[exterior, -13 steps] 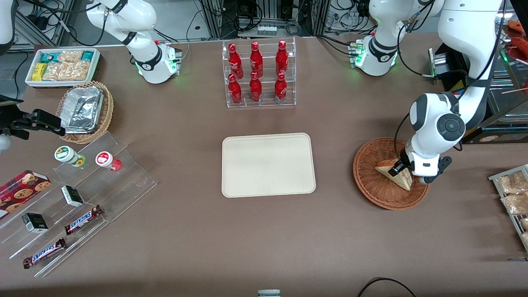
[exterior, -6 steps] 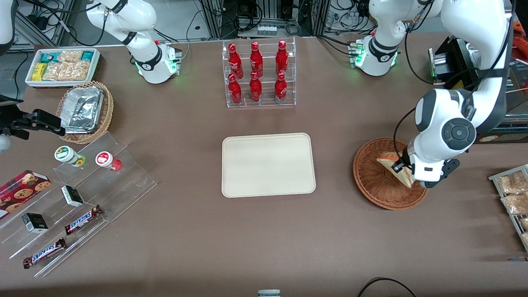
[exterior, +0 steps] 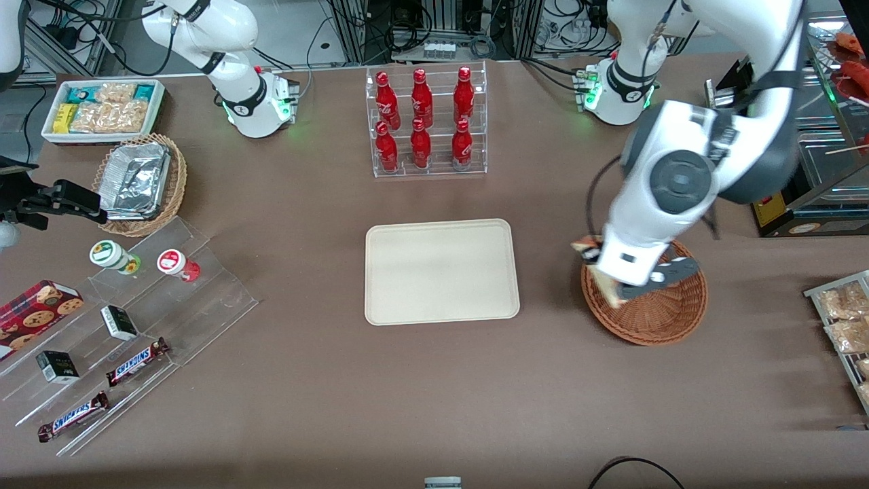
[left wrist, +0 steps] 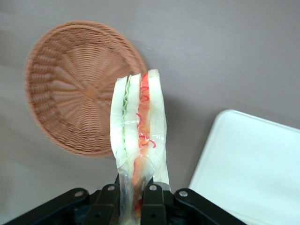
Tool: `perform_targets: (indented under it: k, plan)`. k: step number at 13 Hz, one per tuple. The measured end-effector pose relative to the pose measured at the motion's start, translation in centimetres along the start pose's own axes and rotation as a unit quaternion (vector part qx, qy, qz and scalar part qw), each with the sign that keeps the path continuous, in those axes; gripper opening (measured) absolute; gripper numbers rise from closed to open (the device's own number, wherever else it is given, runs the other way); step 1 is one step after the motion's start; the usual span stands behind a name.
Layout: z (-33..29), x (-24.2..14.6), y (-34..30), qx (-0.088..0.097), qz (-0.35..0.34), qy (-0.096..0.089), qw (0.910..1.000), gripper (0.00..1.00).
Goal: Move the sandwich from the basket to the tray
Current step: 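Lift the sandwich and carry it over the cream tray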
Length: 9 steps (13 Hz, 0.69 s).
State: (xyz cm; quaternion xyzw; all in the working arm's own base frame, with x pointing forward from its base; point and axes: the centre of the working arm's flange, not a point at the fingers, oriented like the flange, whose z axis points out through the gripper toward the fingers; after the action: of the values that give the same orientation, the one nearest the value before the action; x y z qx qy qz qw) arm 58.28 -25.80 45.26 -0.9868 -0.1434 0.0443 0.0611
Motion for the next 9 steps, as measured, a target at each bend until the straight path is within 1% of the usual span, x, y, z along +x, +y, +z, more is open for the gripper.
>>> perform_targets:
  k: [2, 4, 6, 7, 8, 9]
  plan:
    - [0.5, -2.4, 5.2, -0.001, 0.033, 0.004, 0.9994, 0.15]
    - [1.9, -4.6, 10.1, 0.0, 0.058, 0.003, 0.9983, 0.15]
    - [3.7, -6.7, 14.6, -0.003, 0.078, 0.006, 0.9969, 0.15]
    - [4.7, -7.9, 16.8, -0.012, 0.08, 0.013, 0.9966, 0.15]
    - [5.8, -9.2, 18.9, -0.025, 0.085, 0.022, 0.9958, 0.15]
    - [7.0, -10.6, 20.8, -0.032, 0.095, 0.028, 0.9946, 0.15]
